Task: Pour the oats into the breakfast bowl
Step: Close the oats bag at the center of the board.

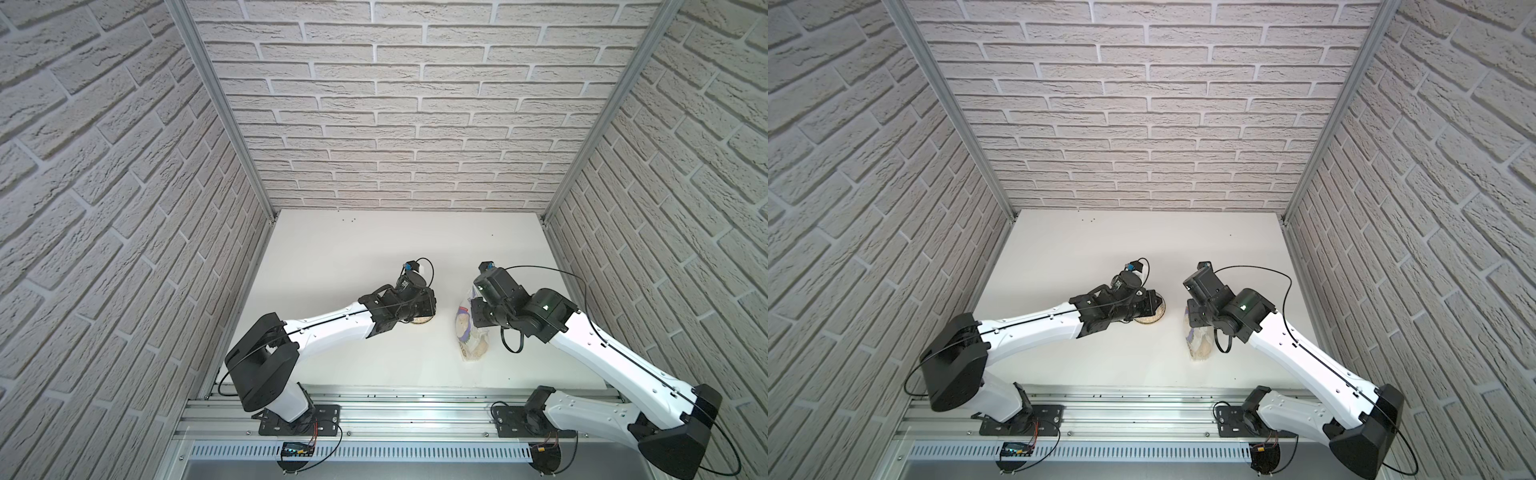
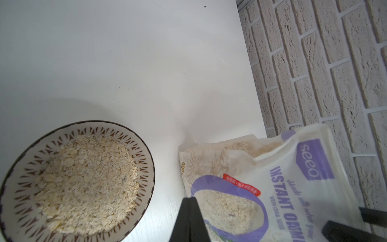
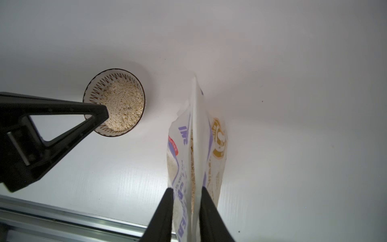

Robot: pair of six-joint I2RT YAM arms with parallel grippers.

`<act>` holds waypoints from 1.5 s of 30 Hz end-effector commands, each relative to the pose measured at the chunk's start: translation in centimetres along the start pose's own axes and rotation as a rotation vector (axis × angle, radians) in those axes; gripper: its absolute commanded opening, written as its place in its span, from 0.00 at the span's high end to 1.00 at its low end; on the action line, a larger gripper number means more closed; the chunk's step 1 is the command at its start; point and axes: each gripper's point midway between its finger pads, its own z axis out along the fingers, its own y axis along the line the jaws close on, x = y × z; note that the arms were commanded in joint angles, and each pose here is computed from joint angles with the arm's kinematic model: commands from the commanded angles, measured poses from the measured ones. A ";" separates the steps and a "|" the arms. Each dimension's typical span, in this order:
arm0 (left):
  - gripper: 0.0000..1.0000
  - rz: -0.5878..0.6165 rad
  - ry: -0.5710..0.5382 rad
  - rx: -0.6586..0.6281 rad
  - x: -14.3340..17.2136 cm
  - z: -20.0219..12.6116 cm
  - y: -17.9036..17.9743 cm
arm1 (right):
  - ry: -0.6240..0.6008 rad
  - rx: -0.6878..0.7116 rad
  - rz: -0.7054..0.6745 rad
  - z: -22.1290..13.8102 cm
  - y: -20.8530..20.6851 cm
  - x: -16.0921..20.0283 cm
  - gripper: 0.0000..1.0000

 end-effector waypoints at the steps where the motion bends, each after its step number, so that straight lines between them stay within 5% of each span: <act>1: 1.00 0.013 -0.023 0.060 -0.9 0.2 -2.2 | -0.049 0.048 0.005 0.3 -0.2 -1.7 0.64; 6: 1.00 0.016 -0.008 0.063 -0.5 0.6 -2.4 | -0.033 0.095 -0.015 1.1 -0.4 -1.8 0.71; 8: 1.00 0.017 -0.005 0.065 -0.4 0.7 -2.6 | -0.032 0.103 -0.020 1.2 -0.4 -1.9 0.90; 10: 1.00 0.018 -0.004 0.066 -0.3 0.8 -2.6 | -0.047 0.105 -0.006 0.9 -0.5 -2.2 0.97; 19: 1.00 0.019 -0.010 0.064 -0.4 0.7 -2.6 | -0.104 0.062 0.020 0.2 -0.5 -2.7 0.96; 24: 1.00 0.020 -0.012 0.066 -0.4 0.5 -2.7 | -0.065 0.112 -0.011 1.6 -0.2 -3.2 0.73; 29: 1.00 0.021 -0.016 0.061 -0.5 0.3 -2.5 | -0.072 0.111 -0.024 2.4 0.3 -4.1 0.79; 32: 1.00 0.023 -0.022 0.056 -0.5 0.1 -2.5 | -0.064 0.109 -0.024 2.6 0.5 -4.3 0.96; 41: 1.00 0.076 -0.082 0.023 -1.6 -1.3 -2.1 | -0.120 0.070 0.037 1.4 0.0 -4.7 0.96; 45: 1.00 0.106 -0.119 0.005 -2.4 -2.5 -1.9 | -0.099 0.092 0.038 2.4 -0.2 -4.7 0.74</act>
